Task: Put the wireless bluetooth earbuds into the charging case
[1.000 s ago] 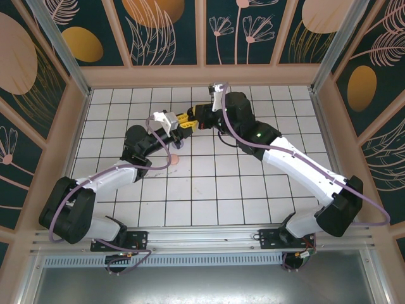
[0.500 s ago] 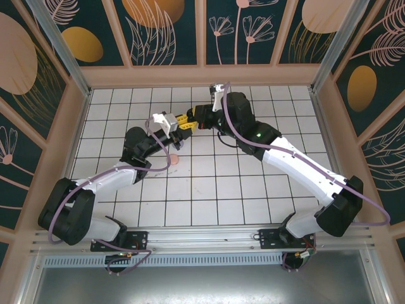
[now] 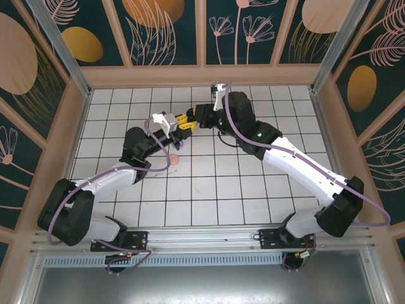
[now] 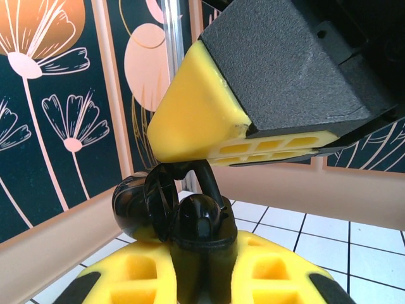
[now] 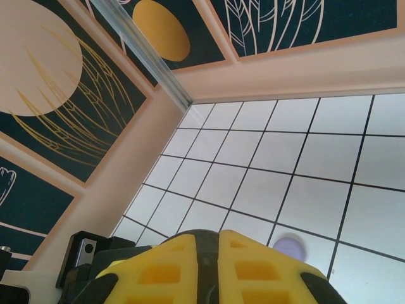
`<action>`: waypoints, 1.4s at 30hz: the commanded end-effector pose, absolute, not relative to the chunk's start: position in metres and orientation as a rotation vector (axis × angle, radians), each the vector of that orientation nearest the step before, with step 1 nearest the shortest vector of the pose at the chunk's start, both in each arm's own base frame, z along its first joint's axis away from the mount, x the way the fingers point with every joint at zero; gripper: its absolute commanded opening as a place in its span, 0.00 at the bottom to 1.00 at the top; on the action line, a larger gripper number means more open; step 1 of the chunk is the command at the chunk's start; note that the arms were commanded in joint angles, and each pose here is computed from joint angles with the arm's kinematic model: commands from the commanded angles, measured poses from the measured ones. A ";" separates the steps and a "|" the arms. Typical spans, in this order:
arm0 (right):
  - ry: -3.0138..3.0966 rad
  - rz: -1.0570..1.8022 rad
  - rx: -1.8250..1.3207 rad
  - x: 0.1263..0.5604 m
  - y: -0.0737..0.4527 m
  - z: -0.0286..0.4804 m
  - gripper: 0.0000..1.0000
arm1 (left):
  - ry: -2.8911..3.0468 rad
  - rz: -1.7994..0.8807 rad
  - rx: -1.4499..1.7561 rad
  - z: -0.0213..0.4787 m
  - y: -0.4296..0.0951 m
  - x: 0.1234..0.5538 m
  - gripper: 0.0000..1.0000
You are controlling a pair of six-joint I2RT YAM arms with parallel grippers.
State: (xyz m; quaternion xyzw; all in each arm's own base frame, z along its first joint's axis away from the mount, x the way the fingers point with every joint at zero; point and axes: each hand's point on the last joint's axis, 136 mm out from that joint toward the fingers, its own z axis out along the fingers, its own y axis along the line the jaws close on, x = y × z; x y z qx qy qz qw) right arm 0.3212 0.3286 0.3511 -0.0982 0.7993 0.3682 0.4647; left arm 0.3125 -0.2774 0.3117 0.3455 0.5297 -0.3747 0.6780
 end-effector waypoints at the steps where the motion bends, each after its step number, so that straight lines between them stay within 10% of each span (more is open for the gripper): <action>1: 2.071 0.847 -0.256 0.315 0.321 0.315 0.07 | 0.926 -0.804 0.758 0.380 -0.267 0.286 0.00; 23: 2.061 0.787 -0.416 0.292 0.350 0.300 0.07 | 0.921 -0.819 0.751 0.386 -0.267 0.285 0.00; 42: 1.936 0.917 -0.231 0.304 0.323 0.374 0.69 | 0.964 -0.832 0.749 0.375 -0.269 0.289 0.00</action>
